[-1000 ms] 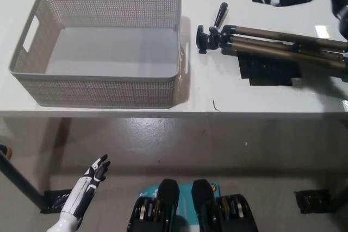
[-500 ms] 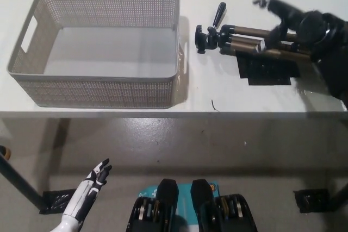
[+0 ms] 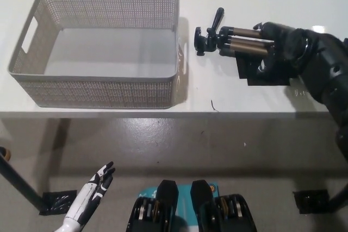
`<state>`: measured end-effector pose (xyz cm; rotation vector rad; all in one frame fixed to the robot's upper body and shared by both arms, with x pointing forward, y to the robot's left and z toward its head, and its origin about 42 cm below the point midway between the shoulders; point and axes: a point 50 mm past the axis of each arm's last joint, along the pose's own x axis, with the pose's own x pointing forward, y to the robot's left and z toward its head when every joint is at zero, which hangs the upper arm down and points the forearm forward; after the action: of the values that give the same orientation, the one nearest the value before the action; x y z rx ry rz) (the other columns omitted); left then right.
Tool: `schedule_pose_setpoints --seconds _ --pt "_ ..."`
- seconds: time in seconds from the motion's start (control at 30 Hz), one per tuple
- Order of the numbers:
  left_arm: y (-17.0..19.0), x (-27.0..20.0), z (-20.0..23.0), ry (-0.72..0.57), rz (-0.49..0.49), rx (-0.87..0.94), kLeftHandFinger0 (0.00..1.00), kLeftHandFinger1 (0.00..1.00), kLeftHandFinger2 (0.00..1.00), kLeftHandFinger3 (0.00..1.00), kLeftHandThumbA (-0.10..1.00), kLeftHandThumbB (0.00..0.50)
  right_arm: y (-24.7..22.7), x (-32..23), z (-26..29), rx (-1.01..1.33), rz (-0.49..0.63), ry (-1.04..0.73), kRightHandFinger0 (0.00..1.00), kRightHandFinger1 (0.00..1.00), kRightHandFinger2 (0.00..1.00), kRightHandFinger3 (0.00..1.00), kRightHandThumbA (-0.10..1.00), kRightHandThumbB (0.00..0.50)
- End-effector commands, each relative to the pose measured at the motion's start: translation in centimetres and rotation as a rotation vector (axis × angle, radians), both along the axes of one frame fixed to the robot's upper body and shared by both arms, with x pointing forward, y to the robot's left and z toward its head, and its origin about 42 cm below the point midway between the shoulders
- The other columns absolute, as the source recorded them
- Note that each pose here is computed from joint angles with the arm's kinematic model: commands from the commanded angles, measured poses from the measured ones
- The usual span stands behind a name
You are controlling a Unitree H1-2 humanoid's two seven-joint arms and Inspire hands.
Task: The robot uses its right hand to pick the tripod on the desk and places it into a rectangular container on the left.
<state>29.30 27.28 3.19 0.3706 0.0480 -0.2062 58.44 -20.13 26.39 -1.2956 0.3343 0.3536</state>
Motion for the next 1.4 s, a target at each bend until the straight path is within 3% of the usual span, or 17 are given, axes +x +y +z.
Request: schedule_pose_setpoints --seconds 0.0,0.13,0.17,0.23,0.33,0.5,0.57,0.73,0.8,0.87,0.93,1.0,1.03,1.07,1.1,1.23,1.37 --pt "0.5 0.2 0.8 -0.063 -0.019 0.021 1.00 1.00 1.00 1.00 1.00 0.500 -0.9 -2.1 -6.1 -0.128 -0.015 0.124 1.00 1.00 1.00 1.00 0.88 0.464" --pt "0.7 0.6 1.1 -0.074 -0.027 0.035 1.00 1.00 1.00 1.00 1.00 0.500 -1.6 -2.2 -6.4 -0.124 -0.062 0.091 1.00 1.00 1.00 1.00 0.32 0.350" --pt "0.7 0.6 1.1 -0.073 -0.026 0.046 1.00 1.00 1.00 1.00 1.00 0.500 -1.9 -2.3 -6.6 -0.174 -0.044 0.032 0.81 0.97 1.00 1.00 0.05 0.256" --pt "0.7 0.7 1.3 -0.079 -0.024 0.047 1.00 1.00 1.00 1.00 1.00 0.500 -2.3 -2.4 -6.8 -0.273 0.001 -0.077 0.47 0.59 0.70 0.88 -0.10 0.208" --pt "0.8 0.7 1.4 -0.081 -0.021 0.030 1.00 1.00 1.00 1.00 1.00 0.500 -2.4 -2.3 -6.5 -0.249 0.014 -0.137 0.60 0.71 0.79 0.75 -0.10 0.170" --pt "0.5 0.9 1.2 -0.082 -0.035 0.047 1.00 1.00 1.00 1.00 1.00 0.500 -2.8 -1.9 -5.5 -0.226 0.032 -0.224 0.31 0.43 0.53 0.57 -0.10 0.227" --pt "0.5 0.8 1.1 -0.078 -0.037 0.047 1.00 1.00 1.00 1.00 1.00 0.500 -2.8 -1.9 -5.3 -0.235 0.057 -0.250 0.39 0.48 0.53 0.53 -0.10 0.218" --pt "0.7 0.4 1.2 -0.078 -0.046 0.048 1.00 1.00 1.00 1.00 1.00 0.500 -2.2 -1.1 -3.2 -0.231 0.117 -0.328 0.06 0.20 0.32 0.36 -0.10 0.211" --pt "0.8 0.5 1.3 -0.076 -0.045 0.049 1.00 1.00 1.00 1.00 1.00 0.500 -1.6 0.1 1.0 -0.193 0.157 -0.430 0.13 0.29 0.38 0.39 -0.10 0.228" --pt "0.8 0.6 1.4 -0.081 -0.049 0.061 1.00 1.00 1.00 1.00 1.00 0.500 -1.5 0.8 5.0 -0.097 0.150 -0.553 0.01 0.18 0.37 0.38 -0.10 0.153" --pt "0.8 0.7 1.4 -0.079 -0.045 0.058 1.00 1.00 1.00 1.00 1.00 0.500 -1.1 1.3 9.2 -0.079 0.190 -0.661 0.13 0.48 0.92 0.65 -0.10 0.136" --pt "0.8 0.6 1.3 -0.081 -0.043 0.056 1.00 1.00 1.00 1.00 1.00 0.500 -0.3 1.4 13.6 -0.058 0.229 -0.734 0.08 0.47 0.85 0.76 -0.10 0.185" --pt "0.8 0.7 1.3 -0.080 -0.043 0.050 1.00 1.00 1.00 1.00 1.00 0.500 0.0 1.2 15.7 -0.055 0.241 -0.747 0.30 0.57 0.85 0.90 -0.10 0.266" --pt "0.7 0.7 1.2 -0.075 -0.042 0.044 1.00 1.00 1.00 1.00 1.00 0.500 0.4 0.8 18.2 -0.050 0.275 -0.800 0.02 0.37 0.65 0.60 -0.10 0.242" --pt "0.7 0.6 1.2 -0.076 -0.043 0.042 1.00 1.00 1.00 1.00 1.00 0.500 0.7 0.2 20.5 -0.058 0.315 -0.849 0.00 0.27 0.56 0.44 -0.10 0.249" --pt "0.9 0.7 1.4 -0.084 -0.052 0.052 1.00 1.00 1.00 1.00 1.00 0.500 2.0 -1.5 25.3 -0.044 0.386 -0.944 0.00 0.43 0.91 0.62 -0.10 0.155" --pt "0.9 0.6 1.1 -0.085 -0.063 0.033 1.00 1.00 1.00 1.00 1.00 0.500 3.8 -3.5 29.1 -0.087 0.434 -1.022 0.00 0.36 0.79 0.49 -0.10 0.212"
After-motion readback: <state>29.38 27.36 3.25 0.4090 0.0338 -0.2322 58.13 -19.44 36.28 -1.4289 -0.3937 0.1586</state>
